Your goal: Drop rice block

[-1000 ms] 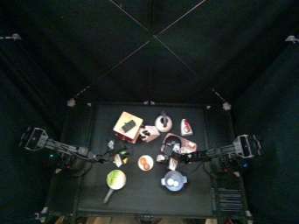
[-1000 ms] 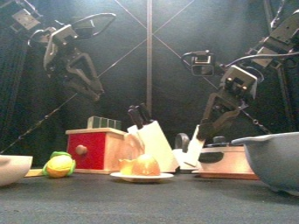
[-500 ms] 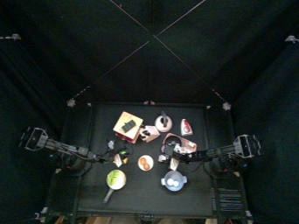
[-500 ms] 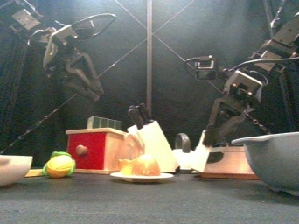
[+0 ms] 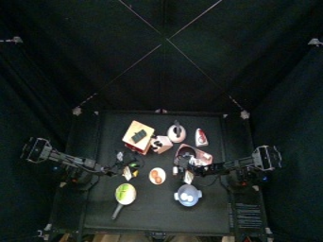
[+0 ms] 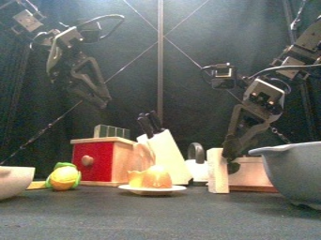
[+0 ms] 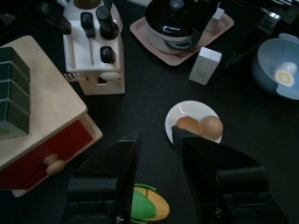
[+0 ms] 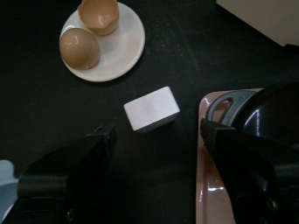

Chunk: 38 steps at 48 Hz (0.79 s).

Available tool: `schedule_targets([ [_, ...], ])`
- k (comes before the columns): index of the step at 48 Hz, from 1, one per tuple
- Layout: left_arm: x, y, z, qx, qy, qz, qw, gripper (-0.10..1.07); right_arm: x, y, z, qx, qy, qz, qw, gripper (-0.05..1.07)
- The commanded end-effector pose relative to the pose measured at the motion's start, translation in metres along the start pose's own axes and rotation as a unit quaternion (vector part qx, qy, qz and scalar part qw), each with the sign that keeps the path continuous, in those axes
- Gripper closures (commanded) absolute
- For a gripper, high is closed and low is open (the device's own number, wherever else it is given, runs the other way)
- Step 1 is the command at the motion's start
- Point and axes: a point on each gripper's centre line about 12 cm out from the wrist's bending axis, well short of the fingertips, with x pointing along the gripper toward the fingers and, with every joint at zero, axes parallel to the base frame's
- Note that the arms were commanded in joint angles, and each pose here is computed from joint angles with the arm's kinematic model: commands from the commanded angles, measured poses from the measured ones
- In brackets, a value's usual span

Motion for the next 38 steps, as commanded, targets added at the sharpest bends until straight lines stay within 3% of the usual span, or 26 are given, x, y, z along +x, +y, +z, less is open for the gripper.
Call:
schedule_targets([
  [1,-0.002,-0.002,0.008,-0.005,-0.011,-0.003,0.9999,0.22,-0.014,0.002,0.017,0.005,-0.034,0.009,0.9994,-0.01],
  [17,-0.002,-0.002,0.009,-0.005,-0.011,-0.004,0.9999,0.22,-0.033,0.003,0.026,0.004,-0.066,0.018,0.9976,-0.01],
  [38,-0.002,-0.003,0.008,-0.005,-0.010,-0.009,0.9999,0.22,-0.052,-0.013,0.037,0.001,-0.102,-0.041,0.9939,-0.01],
])
